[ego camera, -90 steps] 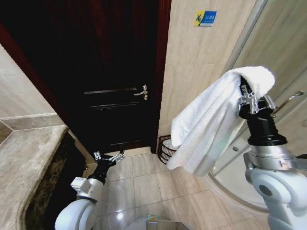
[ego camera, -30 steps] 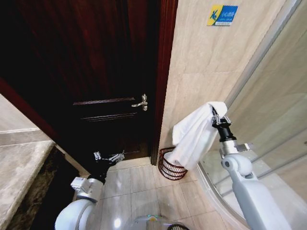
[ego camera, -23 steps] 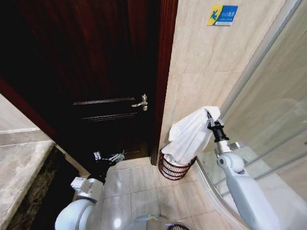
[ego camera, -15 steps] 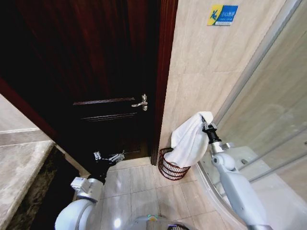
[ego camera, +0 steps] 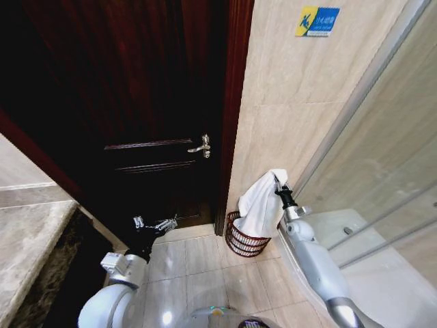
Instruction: Discard the used towel into the hamper.
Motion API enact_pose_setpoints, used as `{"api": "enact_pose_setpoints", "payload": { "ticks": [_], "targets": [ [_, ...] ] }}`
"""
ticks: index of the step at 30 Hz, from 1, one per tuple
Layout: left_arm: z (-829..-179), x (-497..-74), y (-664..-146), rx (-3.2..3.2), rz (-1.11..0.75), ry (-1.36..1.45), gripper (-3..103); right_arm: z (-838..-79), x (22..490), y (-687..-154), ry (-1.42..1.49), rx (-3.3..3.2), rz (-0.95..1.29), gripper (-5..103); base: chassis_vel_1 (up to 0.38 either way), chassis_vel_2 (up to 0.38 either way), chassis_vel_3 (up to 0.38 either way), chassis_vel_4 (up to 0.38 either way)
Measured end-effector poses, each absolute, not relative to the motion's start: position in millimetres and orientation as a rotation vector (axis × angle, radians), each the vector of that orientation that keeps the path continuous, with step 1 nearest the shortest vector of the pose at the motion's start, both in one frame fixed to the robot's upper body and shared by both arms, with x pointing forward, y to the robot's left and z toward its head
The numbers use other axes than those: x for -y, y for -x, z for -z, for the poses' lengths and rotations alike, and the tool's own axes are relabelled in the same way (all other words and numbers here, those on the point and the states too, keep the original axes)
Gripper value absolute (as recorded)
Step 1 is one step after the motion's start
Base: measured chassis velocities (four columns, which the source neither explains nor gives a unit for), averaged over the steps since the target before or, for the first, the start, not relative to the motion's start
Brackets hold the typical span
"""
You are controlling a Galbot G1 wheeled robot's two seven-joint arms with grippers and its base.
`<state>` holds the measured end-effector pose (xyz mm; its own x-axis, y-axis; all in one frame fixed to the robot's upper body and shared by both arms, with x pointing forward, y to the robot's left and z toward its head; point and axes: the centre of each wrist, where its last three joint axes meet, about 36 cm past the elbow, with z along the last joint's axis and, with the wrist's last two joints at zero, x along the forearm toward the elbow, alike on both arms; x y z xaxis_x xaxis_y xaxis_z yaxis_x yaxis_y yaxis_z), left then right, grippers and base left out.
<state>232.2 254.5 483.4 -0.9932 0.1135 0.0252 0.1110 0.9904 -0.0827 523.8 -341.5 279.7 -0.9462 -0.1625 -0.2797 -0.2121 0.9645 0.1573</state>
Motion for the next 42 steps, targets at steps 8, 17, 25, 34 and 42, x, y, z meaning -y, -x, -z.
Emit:
{"api": "enact_pose_setpoints", "payload": {
  "ticks": [8,17,25,34,42],
  "targets": [
    [-483,-255,-232,3.104,-0.126,0.175,100,-250,341,-500,0.303,-2.960,-0.325,10,0.000,0.000,0.000,0.000],
    [-483,-255,-232,3.104,-0.126,0.175,100,-233,339,-470,0.229,-2.999,-0.241,10,0.000,0.000,0.000,0.000],
    [-483,-255,-232,3.104,-0.126,0.175,100,-224,340,-460,0.242,-3.023,-0.239,10,0.000,0.000,0.000,0.000],
    [-483,-255,-232,3.104,-0.126,0.175,100,-215,341,-449,0.215,-3.050,-0.237,10,-0.096,0.095,0.108,-0.104],
    [-483,-255,-232,3.104,-0.126,0.175,100,-187,347,-426,0.162,-3.161,-0.290,10,-0.121,0.129,0.128,-0.118]
  ]
}}
